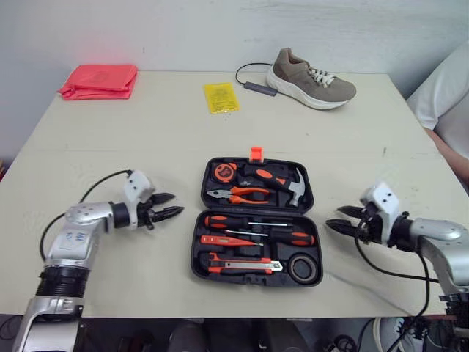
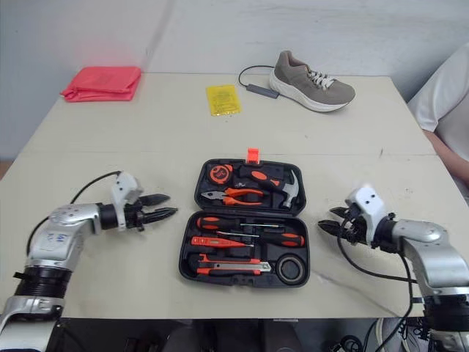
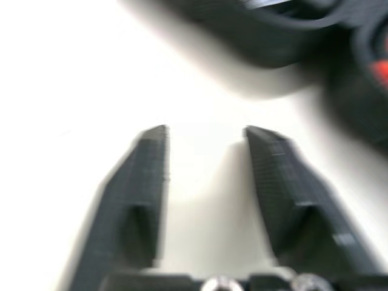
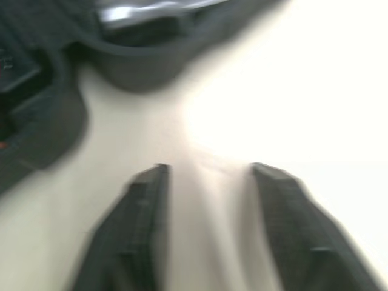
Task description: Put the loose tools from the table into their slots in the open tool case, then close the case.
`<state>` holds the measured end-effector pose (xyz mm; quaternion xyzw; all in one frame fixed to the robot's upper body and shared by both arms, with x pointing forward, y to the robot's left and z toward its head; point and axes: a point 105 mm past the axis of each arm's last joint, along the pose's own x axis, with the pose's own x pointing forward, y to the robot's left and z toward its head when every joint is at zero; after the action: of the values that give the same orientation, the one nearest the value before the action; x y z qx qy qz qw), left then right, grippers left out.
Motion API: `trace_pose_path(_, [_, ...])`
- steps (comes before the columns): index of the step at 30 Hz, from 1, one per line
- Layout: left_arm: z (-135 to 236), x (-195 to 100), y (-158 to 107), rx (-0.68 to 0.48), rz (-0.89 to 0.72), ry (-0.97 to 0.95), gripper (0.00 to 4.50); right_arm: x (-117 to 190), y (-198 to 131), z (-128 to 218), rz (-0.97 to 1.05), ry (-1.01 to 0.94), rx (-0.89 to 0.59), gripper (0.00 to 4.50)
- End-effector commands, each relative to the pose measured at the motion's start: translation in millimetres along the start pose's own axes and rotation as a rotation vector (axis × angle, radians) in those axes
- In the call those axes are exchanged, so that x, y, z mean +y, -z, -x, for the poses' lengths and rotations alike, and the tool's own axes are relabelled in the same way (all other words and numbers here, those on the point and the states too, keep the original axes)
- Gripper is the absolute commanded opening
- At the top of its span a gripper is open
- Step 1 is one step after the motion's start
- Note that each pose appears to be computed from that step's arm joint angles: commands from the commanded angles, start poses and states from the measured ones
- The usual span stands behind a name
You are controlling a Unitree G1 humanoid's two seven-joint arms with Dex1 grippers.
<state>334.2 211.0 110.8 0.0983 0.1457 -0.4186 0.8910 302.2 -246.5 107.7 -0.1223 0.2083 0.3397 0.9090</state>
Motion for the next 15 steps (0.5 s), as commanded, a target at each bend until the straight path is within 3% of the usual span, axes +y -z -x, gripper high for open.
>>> trace_pose_path(1, [14, 11, -31, -0.042, 0.121, -0.033, 3.61, -1, -20, 21, -0.185, 0.017, 0.023, 3.99])
trace_pose_path(2, [15, 12, -36, -0.037, 0.162, -0.034, 4.04, 3, -27, 23, -0.243, -0.011, 0.013, 4.41])
trace_pose_path(3, [14, 11, -41, -0.013, 0.194, -0.027, 4.48, 7, -33, 25, -0.310, -0.031, 0.015, 4.50])
trace_pose_path(9, [-13, -11, -55, 0.113, 0.313, 0.061, 4.48, 9, -61, 13, -0.521, -0.030, 0.052, 4.50])
trace_pose_path(15, [-33, -12, -55, 0.154, 0.351, 0.040, 4.48, 3, -75, -10, -0.577, 0.029, 0.077, 4.50])
